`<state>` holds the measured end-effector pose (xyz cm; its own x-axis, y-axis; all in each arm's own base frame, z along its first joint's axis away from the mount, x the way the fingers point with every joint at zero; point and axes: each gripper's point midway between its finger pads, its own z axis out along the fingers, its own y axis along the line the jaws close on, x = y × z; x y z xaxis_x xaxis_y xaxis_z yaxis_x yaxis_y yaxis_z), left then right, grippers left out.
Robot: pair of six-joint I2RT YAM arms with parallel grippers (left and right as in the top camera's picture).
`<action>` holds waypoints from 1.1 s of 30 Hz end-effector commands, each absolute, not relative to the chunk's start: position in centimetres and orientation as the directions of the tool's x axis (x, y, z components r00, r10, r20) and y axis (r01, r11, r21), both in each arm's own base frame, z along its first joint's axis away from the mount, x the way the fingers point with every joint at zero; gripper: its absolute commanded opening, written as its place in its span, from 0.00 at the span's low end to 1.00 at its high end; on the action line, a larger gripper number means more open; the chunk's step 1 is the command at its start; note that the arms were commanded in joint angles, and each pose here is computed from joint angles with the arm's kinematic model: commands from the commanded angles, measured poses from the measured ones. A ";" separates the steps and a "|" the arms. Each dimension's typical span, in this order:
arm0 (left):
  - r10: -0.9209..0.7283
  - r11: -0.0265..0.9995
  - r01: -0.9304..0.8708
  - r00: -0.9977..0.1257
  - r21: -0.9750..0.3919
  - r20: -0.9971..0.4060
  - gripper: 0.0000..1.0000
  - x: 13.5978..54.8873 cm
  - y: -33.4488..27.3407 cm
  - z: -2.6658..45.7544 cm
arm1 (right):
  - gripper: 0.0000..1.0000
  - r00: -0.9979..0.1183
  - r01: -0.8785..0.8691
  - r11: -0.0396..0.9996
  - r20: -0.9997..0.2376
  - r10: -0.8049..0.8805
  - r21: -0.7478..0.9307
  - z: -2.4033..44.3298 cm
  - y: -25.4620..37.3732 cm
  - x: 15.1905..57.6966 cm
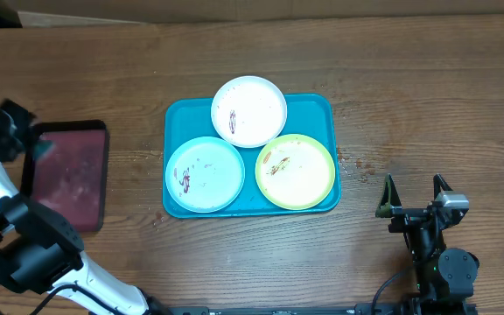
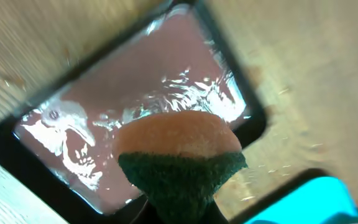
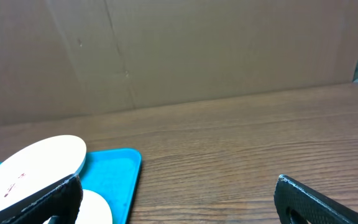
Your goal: Clean dirty plates on tray and stack at the side
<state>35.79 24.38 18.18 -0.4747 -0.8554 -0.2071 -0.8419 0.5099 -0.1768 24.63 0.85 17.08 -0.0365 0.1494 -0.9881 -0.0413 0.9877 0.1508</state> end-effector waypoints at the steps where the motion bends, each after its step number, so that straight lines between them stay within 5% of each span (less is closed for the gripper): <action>1: -0.844 0.522 -0.829 -0.469 -0.198 -0.260 0.04 36.2 24.6 20.6 | 1.00 -0.033 -0.040 0.988 -0.989 0.147 0.148 16.9 0.8 24.6; 8: -0.854 0.491 -0.868 -0.463 -0.074 -0.236 0.04 34.7 25.8 14.4 | 1.00 -0.033 -0.040 0.988 -0.989 0.147 0.148 16.9 0.8 24.6; 13: -0.866 0.492 -0.861 -0.469 -0.129 -0.171 0.04 34.5 24.4 8.6 | 1.00 -0.033 -0.040 0.988 -0.989 0.147 0.148 16.9 0.8 24.6; 23: -0.887 0.452 -0.724 -0.428 -0.520 -0.176 0.04 37.7 25.2 20.9 | 1.00 -0.033 -0.040 0.988 -0.989 0.147 0.148 16.9 0.8 24.6; 27: -0.882 0.465 -0.701 -0.415 -0.541 -0.221 0.04 38.0 25.6 23.7 | 1.00 -0.033 -0.040 0.988 -0.989 0.147 0.148 16.9 0.8 24.6; 33: -0.893 0.435 -0.731 -0.425 -0.526 -0.148 0.04 37.1 24.7 21.7 | 1.00 -0.033 -0.040 0.988 -0.989 0.147 0.148 16.9 0.8 24.6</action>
